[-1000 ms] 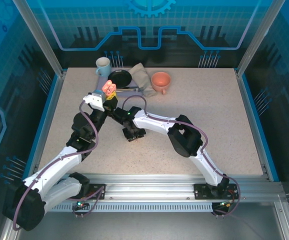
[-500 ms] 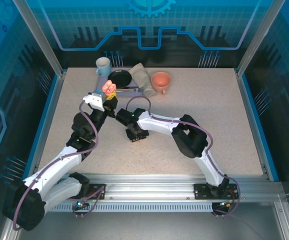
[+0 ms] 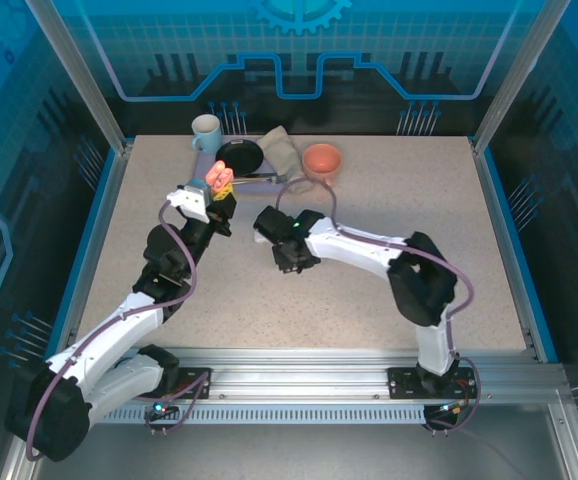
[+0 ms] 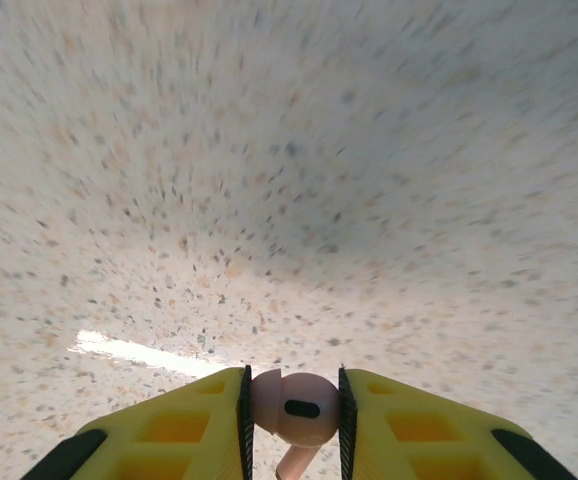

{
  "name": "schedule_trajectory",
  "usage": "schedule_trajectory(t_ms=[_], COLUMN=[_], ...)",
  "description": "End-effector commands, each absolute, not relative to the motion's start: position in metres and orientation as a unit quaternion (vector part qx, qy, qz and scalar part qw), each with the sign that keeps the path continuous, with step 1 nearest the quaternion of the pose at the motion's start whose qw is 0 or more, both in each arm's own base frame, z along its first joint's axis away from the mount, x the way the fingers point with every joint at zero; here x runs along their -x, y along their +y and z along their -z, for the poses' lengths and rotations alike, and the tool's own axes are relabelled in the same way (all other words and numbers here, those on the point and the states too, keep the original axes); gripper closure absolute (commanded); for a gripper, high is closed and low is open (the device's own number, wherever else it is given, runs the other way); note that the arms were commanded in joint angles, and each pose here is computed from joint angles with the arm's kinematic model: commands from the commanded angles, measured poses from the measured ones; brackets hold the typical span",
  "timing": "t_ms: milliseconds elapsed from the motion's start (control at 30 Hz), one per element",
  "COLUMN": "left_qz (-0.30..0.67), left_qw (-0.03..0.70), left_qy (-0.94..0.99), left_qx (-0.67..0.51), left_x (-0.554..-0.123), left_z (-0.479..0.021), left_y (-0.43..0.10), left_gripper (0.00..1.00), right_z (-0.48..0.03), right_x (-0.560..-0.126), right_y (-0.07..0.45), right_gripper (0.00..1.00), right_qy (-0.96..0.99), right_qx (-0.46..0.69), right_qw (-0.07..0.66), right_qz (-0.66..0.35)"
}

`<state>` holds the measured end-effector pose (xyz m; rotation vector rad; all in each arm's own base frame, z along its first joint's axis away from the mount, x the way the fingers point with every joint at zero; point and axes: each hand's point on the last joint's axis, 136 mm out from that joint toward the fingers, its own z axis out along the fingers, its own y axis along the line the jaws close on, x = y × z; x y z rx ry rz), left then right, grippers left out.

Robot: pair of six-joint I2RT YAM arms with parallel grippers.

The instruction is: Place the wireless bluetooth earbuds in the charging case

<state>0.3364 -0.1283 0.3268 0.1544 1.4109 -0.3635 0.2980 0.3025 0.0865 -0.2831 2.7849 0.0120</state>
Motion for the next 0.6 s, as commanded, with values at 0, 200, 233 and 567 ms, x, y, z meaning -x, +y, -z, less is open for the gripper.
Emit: schedule_trajectory(t_ms=[0,200,233,567], left_qz=[0.187,0.209,0.213,0.263], left_qw=[0.749,0.738,0.736,0.709], left_qy=[0.63,0.632,0.632,0.634], left_qx=[-0.082,-0.111,-0.115,-0.162], left_x=[-0.334,-0.333,-0.333,-0.333], left_z=[-0.341,-0.343,-0.343,-0.344], left_y=[-0.134,-0.147,-0.15,-0.181], left_gripper=[1.0,1.0,1.0,1.0], right_z=[-0.144,-0.234,-0.249,-0.388], right_x=[-0.32,-0.337,-0.338,-0.338], right_y=[0.287,0.266,0.263,0.25], right_gripper=[0.72,0.71,0.71,0.71], right_qy=[0.963,0.922,0.913,0.776], right_qx=[0.07,0.055,0.054,0.114], right_qw=[0.258,0.377,0.396,0.592], right_qz=[-0.026,-0.073,-0.081,-0.186])
